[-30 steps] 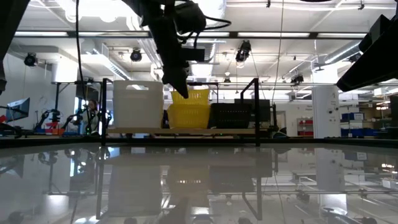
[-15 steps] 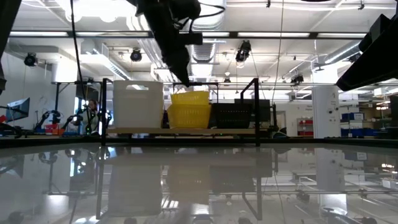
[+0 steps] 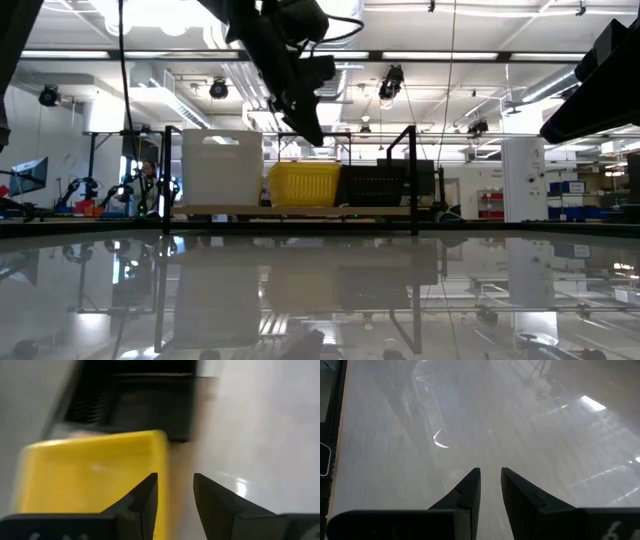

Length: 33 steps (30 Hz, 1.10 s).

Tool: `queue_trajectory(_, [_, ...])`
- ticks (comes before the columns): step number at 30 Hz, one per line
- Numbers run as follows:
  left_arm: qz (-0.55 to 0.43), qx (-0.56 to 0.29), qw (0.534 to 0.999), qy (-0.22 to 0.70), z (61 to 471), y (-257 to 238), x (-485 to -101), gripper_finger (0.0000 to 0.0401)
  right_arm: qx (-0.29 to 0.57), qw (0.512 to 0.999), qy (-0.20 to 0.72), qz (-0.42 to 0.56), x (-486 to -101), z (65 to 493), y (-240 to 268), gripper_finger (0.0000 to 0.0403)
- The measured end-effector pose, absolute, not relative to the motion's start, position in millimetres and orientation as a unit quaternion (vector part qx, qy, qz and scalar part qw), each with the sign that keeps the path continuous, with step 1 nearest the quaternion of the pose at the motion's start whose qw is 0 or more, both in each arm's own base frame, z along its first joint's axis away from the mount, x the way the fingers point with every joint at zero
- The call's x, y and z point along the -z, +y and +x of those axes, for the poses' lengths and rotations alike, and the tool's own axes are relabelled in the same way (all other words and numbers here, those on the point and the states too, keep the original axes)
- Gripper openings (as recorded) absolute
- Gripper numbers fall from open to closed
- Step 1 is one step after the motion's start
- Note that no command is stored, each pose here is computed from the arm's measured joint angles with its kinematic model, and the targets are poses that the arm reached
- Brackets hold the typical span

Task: Stack baskets on shelf by color
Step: Return to Home Position

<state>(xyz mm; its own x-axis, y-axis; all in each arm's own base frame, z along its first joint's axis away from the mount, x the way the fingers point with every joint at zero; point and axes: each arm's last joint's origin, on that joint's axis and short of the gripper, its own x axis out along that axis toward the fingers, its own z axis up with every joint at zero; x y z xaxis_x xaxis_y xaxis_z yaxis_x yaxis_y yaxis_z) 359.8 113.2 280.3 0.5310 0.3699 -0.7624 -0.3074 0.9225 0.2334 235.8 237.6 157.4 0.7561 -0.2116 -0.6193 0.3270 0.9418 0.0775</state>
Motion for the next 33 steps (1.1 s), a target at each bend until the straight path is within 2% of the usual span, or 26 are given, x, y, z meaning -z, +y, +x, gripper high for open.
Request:
queue_trajectory(2, [0.026,-0.145,0.883,0.445,363,108,-276,0.0109,0.144,0.933,0.318,0.090,-157,236,238,0.0068])
queue_trajectory(4, [0.028,-0.136,0.883,0.449,368,105,-271,0.0109,0.144,0.933,0.318,0.090,-157,236,238,0.0068])
queue_trajectory(14, [0.087,-0.223,0.813,0.531,365,111,-245,0.0108,0.144,0.933,0.318,0.091,-157,236,238,0.0068])
queue_trajectory(21, [0.096,-0.218,0.794,0.559,355,100,-254,0.0108,0.144,0.932,0.319,0.097,-157,236,238,0.0068])
queue_trajectory(25, [0.077,-0.219,0.803,0.550,348,81,-274,0.0108,0.144,0.927,0.335,0.083,-156,235,235,0.0068])
queue_trajectory(29, [0.063,-0.206,0.831,0.513,332,42,-300,0.0108,0.183,0.903,0.387,0.031,-149,233,216,0.0066])
queue_trajectory(33, [0.058,-0.167,0.864,0.472,305,-4,-305,0.0108,0.204,0.871,0.445,-0.017,-144,227,194,0.0025])
